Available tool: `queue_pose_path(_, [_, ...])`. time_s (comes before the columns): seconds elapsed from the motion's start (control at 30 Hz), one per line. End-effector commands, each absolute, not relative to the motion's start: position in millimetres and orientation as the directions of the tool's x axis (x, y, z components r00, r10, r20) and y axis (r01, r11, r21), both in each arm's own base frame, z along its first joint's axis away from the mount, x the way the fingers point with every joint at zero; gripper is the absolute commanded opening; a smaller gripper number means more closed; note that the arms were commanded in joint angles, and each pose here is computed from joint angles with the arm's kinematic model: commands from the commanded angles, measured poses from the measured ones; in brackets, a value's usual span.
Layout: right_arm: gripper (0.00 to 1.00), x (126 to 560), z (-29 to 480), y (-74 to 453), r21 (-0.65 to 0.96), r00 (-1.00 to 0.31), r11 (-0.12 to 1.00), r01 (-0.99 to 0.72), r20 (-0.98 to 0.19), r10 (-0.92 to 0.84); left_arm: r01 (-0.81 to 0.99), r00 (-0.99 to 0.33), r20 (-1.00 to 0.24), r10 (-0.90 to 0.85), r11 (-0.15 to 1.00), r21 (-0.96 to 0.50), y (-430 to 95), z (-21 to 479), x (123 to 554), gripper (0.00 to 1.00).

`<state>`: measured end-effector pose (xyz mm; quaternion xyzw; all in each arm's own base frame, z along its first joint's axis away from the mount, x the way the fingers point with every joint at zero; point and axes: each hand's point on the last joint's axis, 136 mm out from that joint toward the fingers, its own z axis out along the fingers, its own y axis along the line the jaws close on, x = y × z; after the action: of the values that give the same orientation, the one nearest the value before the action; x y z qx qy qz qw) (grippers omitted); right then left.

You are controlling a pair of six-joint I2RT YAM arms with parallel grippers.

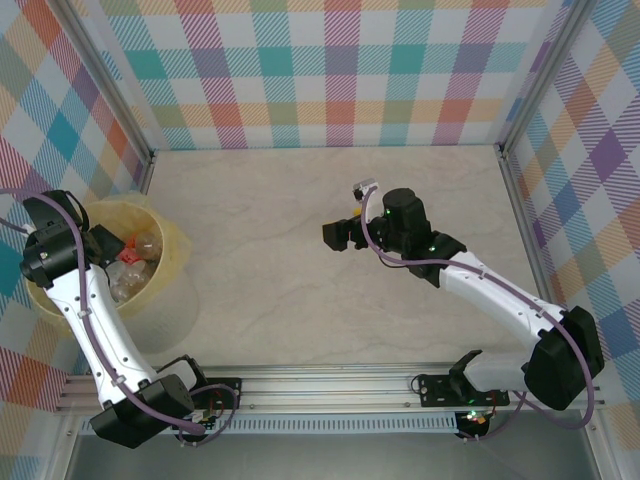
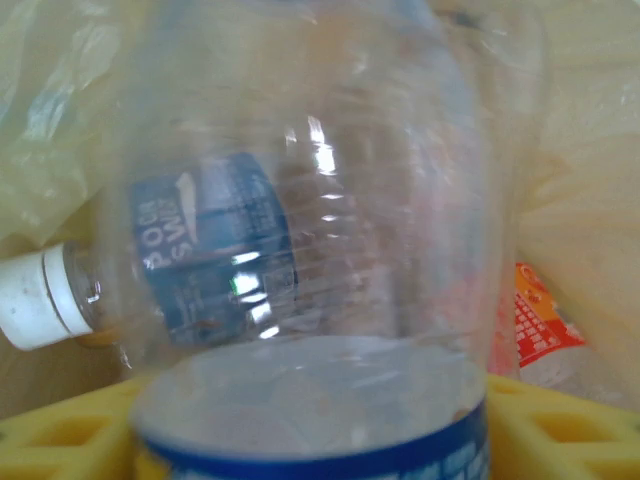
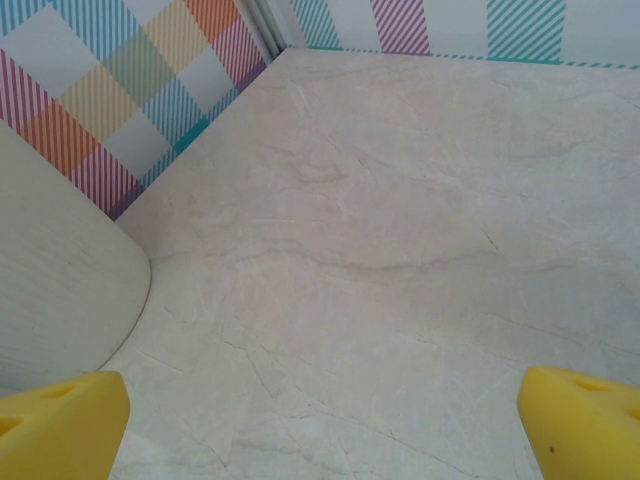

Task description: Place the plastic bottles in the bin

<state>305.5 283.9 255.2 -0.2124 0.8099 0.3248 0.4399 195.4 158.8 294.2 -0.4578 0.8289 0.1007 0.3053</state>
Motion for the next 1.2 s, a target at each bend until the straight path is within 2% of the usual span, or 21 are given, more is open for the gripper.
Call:
queue_pose_path(0.0, [1.0, 305, 265, 289, 0.345, -0.514, 0.684, -0.642, -0.857, -0.051, -0.849, -0.384, -0.59, -0.71, 0.522, -0.075, 159, 299, 178, 0.81])
queue_pose_path(0.17, [1.0, 306, 264, 291, 0.35, -0.519, 0.682, -0.642, -0.854, -0.05, -0.857, -0.333, -0.652, -0.681, 0.508, -0.092, 158, 337, 167, 0.86])
queue_pose_path(0.37, [1.0, 306, 263, 290, 0.359, -0.527, 0.684, -0.635, -0.849, -0.043, -0.766, -0.287, -0.668, -0.687, 0.583, -0.271, 140, 365, 196, 0.89])
queue_pose_path(0.5, [1.0, 305, 263, 289, 0.356, -0.524, 0.688, -0.633, -0.851, -0.042, -0.759, -0.303, -0.593, -0.746, 0.565, -0.323, 142, 335, 220, 0.9])
queue_pose_path(0.63, [1.0, 305, 262, 287, 0.351, -0.521, 0.692, -0.631, -0.852, -0.043, -0.812, -0.299, -0.529, -0.795, 0.503, -0.297, 146, 293, 216, 0.91])
queue_pose_path(0.8, [1.0, 306, 264, 286, 0.34, -0.512, 0.695, -0.633, -0.858, -0.046, -0.801, -0.316, -0.49, -0.813, 0.505, -0.32, 136, 274, 215, 0.9])
queue_pose_path(1.07, [1.0, 307, 265, 287, 0.344, -0.51, 0.695, -0.631, -0.859, -0.038, -0.735, -0.256, -0.569, -0.781, 0.54, -0.41, 127, 341, 217, 0.91])
queue_pose_path(1.13, [1.0, 307, 266, 286, 0.344, -0.506, 0.696, -0.63, -0.862, -0.032, -0.675, -0.241, -0.589, -0.771, 0.569, -0.469, 116, 364, 222, 1.0])
queue_pose_path(1.17, [1.0, 307, 267, 286, 0.343, -0.504, 0.698, -0.629, -0.863, -0.03, -0.64, -0.237, -0.597, -0.767, 0.585, -0.497, 110, 373, 226, 1.0])
